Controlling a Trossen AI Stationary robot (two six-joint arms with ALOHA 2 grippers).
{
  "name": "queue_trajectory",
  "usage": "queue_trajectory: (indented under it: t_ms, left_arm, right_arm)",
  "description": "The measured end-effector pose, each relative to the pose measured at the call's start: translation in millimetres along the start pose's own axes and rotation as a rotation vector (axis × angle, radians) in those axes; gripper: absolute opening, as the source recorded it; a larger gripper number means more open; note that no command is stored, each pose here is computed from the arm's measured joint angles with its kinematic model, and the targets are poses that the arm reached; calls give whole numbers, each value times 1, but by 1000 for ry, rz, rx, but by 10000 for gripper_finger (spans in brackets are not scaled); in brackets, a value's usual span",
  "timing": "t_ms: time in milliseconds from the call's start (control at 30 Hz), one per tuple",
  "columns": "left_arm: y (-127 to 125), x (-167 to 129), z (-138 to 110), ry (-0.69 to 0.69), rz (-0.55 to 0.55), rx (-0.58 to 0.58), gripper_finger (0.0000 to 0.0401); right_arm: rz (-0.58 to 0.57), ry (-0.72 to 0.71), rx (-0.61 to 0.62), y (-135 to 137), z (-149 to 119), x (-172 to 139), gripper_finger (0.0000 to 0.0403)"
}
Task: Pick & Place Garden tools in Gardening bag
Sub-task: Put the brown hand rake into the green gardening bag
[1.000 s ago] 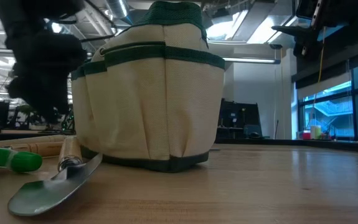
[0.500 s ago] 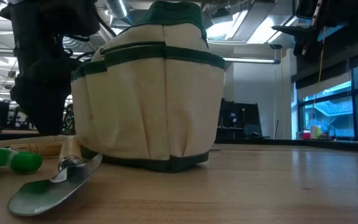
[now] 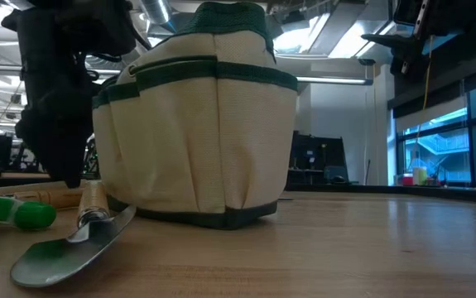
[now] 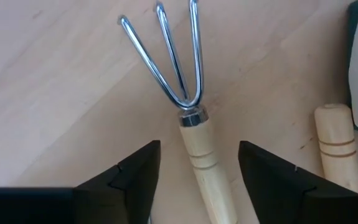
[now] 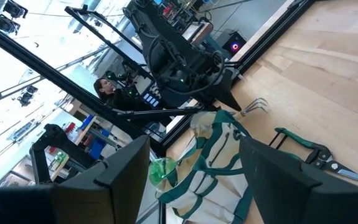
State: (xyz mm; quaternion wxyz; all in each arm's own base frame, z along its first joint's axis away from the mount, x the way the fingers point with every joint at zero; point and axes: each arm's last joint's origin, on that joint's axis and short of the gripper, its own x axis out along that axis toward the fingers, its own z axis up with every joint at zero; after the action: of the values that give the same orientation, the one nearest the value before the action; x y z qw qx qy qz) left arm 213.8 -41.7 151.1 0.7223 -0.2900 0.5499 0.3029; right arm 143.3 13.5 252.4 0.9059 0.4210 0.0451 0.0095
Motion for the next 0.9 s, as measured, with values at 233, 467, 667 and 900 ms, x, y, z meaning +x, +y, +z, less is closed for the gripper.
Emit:
queue_trajectory:
  t_ms: [233, 467, 667, 900]
  left_arm:
    - [0, 0, 0, -2, -1, 9, 108]
    - [-2, -2, 1, -14, -16, 16, 14]
    - [-1, -3, 1, -15, -22, 7, 2]
    - [-1, -5, 1, -16, -37, 4, 1]
  right_arm:
    - [0, 0, 0, 0, 0, 0, 251]
    - [0, 0, 0, 0, 0, 0, 251]
    - [3, 4, 7, 0, 0, 0, 251]
    - [5, 6, 7, 0, 0, 0, 251]
